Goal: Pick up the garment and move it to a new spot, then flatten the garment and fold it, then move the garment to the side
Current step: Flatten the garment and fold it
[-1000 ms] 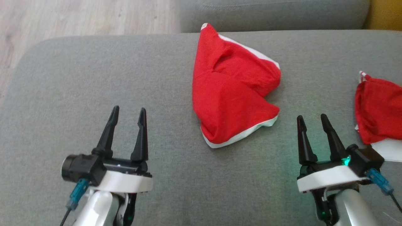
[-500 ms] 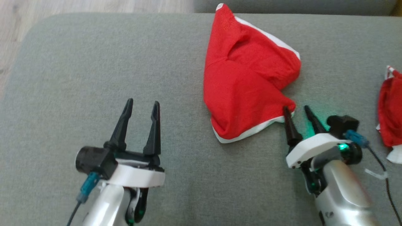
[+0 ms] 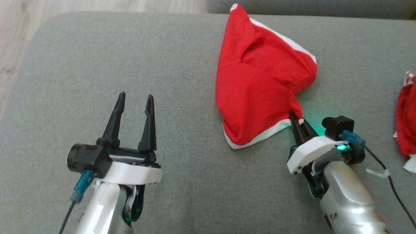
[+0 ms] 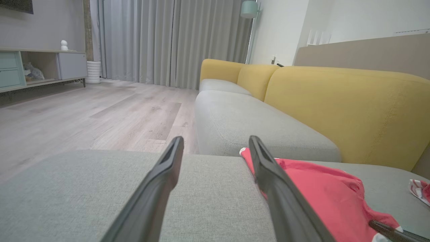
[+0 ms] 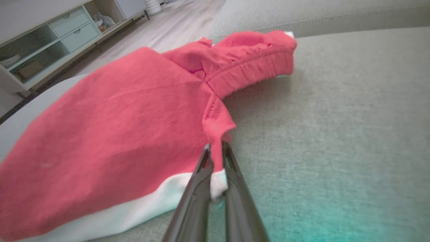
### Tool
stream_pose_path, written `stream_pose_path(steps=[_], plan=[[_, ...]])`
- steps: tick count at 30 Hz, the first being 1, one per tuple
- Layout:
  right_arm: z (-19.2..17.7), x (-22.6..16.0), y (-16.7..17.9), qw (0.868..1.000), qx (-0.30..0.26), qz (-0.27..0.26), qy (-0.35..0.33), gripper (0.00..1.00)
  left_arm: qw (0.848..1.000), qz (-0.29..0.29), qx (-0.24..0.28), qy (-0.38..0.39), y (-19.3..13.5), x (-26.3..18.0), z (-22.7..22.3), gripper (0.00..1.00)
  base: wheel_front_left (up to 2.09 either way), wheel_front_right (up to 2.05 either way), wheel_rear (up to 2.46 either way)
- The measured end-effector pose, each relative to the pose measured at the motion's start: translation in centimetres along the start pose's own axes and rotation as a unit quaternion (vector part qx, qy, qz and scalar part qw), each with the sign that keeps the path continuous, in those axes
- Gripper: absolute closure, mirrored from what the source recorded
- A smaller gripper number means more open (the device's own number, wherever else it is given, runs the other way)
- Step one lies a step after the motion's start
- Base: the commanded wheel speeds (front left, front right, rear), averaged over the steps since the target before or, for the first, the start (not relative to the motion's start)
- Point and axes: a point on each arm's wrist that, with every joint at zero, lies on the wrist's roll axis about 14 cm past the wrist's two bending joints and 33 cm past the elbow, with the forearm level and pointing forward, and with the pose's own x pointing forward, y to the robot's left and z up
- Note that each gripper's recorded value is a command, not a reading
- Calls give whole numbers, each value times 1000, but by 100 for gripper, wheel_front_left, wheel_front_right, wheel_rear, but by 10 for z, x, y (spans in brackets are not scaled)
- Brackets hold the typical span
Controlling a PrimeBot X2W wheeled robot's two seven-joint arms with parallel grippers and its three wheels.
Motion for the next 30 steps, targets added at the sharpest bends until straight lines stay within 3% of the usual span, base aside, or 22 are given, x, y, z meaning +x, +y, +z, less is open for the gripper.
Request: stream_pose_path(steps=[4, 8, 19, 23, 30], plan=[[21, -6, -2, 999, -2, -5, -38, 100, 1000, -5, -2, -9, -5, -2, 6, 0, 0, 0, 0], [69, -15, -9, 993, -1, -19, -112, 100, 1000, -10, -5, -13, -11, -8, 9, 0, 0, 0, 0], [210, -85, -33, 956, -69, -78, -274, 100, 999, -39, -15, -24, -35, -12, 16, 0, 0, 0, 0], [253, -97, -12, 951, -112, -65, -280, 100, 999, -40, -17, -30, -38, -17, 20, 0, 0, 0, 0], [284, -61, 63, 952, -188, 21, -241, 100, 999, -25, -19, -37, -30, -24, 25, 0, 0, 0, 0]])
